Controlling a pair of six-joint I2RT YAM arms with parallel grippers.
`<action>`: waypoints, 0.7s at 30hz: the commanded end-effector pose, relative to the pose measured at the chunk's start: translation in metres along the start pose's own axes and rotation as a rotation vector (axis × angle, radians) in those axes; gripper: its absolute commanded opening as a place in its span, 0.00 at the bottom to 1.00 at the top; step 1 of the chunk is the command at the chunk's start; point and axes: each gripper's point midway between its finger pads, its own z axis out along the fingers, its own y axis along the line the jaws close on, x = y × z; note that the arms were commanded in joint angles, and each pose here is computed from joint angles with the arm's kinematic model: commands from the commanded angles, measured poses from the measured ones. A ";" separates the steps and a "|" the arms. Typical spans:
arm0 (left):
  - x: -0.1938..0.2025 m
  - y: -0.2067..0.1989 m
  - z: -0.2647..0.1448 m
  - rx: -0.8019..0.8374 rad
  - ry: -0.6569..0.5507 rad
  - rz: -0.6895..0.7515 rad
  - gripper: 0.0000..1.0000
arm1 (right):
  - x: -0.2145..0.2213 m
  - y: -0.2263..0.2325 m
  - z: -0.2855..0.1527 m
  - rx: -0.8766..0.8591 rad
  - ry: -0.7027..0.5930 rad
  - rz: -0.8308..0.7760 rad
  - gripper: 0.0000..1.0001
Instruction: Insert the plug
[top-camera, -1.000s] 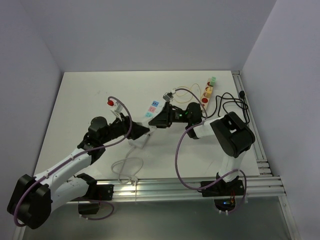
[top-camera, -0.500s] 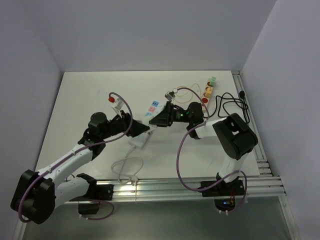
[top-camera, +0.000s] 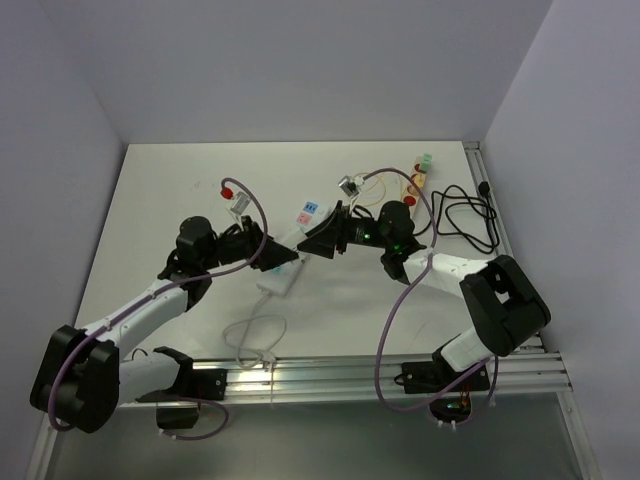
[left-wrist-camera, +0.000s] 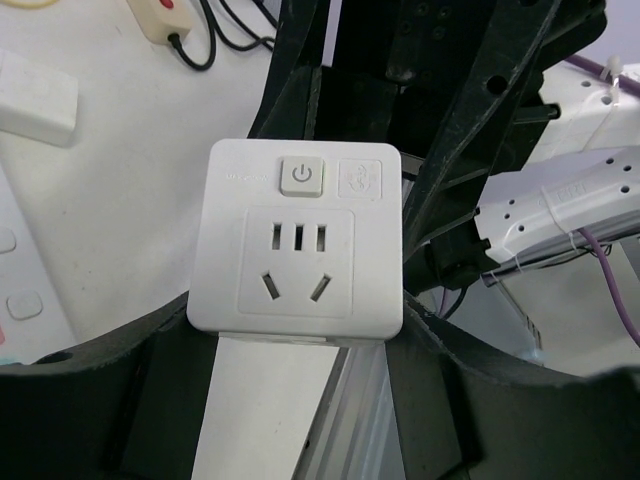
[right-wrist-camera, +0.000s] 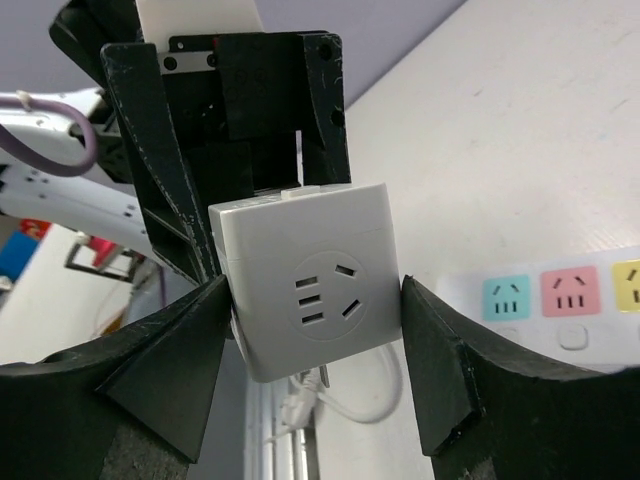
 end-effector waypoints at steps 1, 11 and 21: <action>-0.015 0.007 0.007 -0.006 -0.035 0.031 0.38 | 0.010 0.056 0.014 -0.184 0.089 -0.146 0.16; -0.013 -0.011 0.001 0.062 -0.030 0.083 0.28 | 0.015 0.050 0.016 -0.187 0.161 -0.181 0.41; -0.009 -0.038 -0.009 0.206 -0.044 0.184 0.27 | 0.027 0.037 0.016 -0.168 0.272 -0.204 0.71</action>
